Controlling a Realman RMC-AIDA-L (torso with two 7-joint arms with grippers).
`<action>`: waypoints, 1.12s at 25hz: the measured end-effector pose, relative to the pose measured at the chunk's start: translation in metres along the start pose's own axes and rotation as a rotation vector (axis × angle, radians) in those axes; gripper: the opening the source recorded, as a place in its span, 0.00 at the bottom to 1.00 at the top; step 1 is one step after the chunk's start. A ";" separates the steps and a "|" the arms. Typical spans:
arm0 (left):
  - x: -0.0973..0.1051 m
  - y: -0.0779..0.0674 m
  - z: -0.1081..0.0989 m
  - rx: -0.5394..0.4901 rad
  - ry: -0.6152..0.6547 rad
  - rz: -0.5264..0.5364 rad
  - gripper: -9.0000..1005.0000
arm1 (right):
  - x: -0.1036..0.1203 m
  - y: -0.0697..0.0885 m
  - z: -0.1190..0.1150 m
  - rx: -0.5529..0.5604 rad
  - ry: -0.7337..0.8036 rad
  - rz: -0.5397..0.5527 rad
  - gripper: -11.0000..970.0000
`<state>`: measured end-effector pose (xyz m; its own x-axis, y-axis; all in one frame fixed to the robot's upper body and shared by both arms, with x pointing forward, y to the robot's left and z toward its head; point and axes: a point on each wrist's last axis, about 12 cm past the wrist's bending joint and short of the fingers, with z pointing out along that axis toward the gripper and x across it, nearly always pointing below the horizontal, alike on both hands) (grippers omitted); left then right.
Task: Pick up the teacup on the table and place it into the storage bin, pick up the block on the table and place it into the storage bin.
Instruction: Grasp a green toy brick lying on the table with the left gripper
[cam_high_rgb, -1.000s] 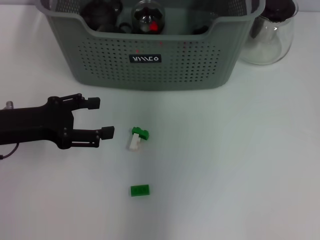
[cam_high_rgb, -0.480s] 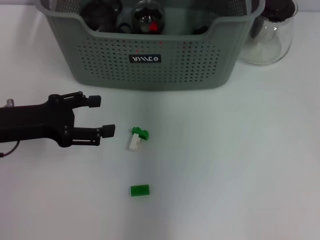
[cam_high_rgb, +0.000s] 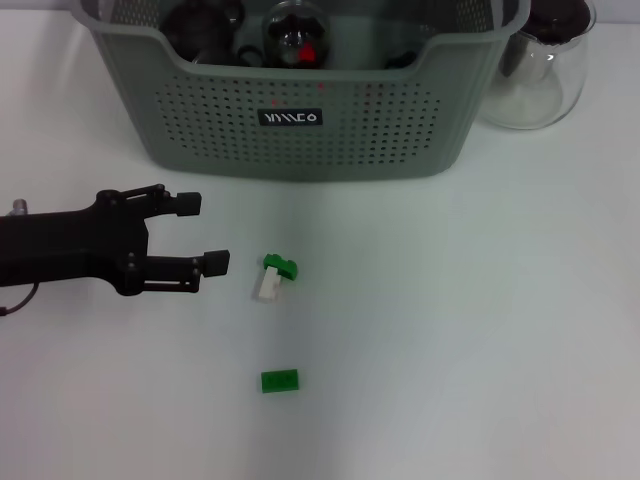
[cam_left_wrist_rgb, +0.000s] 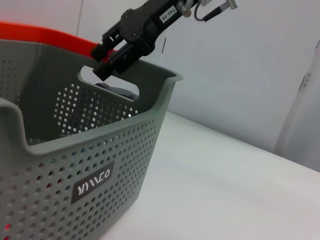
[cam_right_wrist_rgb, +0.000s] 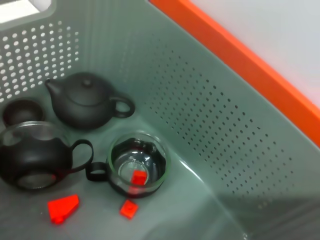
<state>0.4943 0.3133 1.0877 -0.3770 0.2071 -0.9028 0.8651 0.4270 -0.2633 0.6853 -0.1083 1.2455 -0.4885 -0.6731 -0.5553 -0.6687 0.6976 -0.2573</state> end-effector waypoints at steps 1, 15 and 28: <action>0.000 0.000 0.000 0.001 0.000 0.000 0.87 | -0.001 0.000 -0.001 0.002 -0.003 0.000 0.56; 0.001 -0.002 -0.001 0.005 -0.001 -0.004 0.87 | -0.014 0.019 -0.096 -0.275 -0.380 -0.075 0.95; 0.000 -0.005 -0.009 0.032 0.046 0.013 0.87 | 0.079 0.037 -0.112 -0.667 -0.330 -0.265 0.95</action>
<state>0.4874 0.3192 1.0921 -0.3799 0.2526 -0.8899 0.8799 0.3956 -0.2633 0.5586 -0.1634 1.2808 -0.1445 -0.6157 -0.7747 -0.9855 0.1597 0.0569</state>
